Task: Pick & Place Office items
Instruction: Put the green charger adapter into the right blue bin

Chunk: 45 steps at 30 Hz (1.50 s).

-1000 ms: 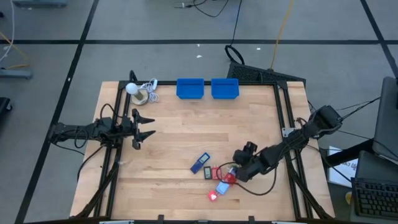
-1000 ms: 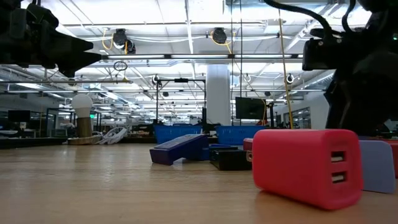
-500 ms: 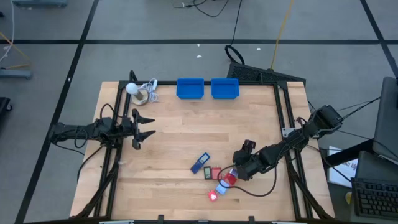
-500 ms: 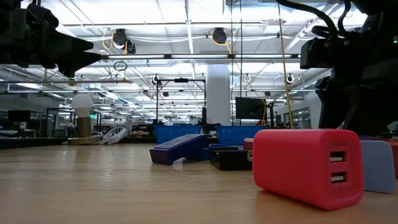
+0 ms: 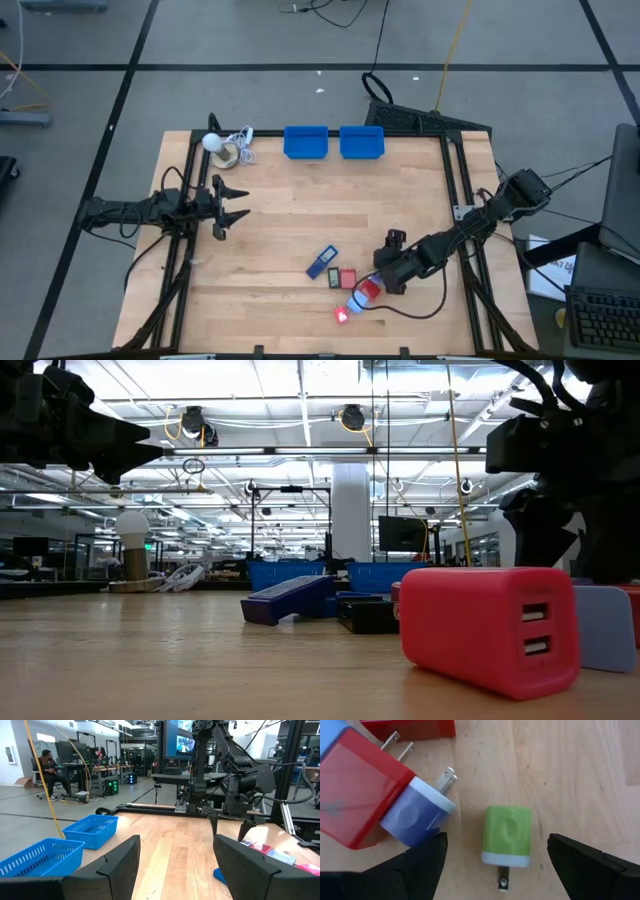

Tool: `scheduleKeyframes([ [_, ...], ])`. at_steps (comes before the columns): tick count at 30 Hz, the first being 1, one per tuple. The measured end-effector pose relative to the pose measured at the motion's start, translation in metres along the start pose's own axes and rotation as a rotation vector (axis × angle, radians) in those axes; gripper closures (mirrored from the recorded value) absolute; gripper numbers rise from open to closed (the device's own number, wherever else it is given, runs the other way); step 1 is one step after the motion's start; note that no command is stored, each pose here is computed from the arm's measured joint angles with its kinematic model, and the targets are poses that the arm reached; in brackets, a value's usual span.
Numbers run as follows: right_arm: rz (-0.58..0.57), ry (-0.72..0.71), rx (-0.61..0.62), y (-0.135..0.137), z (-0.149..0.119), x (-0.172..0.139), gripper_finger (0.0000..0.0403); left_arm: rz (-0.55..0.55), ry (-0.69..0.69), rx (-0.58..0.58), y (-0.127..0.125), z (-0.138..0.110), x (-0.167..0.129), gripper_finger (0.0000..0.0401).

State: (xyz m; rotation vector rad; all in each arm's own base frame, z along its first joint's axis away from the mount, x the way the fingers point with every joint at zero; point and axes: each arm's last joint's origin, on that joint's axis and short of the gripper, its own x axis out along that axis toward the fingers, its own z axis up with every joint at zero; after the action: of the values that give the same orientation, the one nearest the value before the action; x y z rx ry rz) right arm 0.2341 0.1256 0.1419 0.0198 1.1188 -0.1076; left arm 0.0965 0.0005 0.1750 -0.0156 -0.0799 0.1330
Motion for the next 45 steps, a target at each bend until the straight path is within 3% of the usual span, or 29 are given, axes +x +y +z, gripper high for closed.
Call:
scheduleKeyframes([
  [10,-0.008,-0.004,0.067,-0.012,-0.009,0.011,0.0087,0.000,0.000,0.001,0.000,0.000,0.000,0.0146],
  [36,0.007,-0.043,0.020,-0.011,-0.006,0.013,0.0266,0.000,0.000,0.001,0.000,0.000,0.000,0.0146],
  [45,0.009,-0.045,0.032,-0.011,-0.005,0.013,0.0259,0.000,0.000,0.001,0.000,0.000,0.000,0.0146],
])
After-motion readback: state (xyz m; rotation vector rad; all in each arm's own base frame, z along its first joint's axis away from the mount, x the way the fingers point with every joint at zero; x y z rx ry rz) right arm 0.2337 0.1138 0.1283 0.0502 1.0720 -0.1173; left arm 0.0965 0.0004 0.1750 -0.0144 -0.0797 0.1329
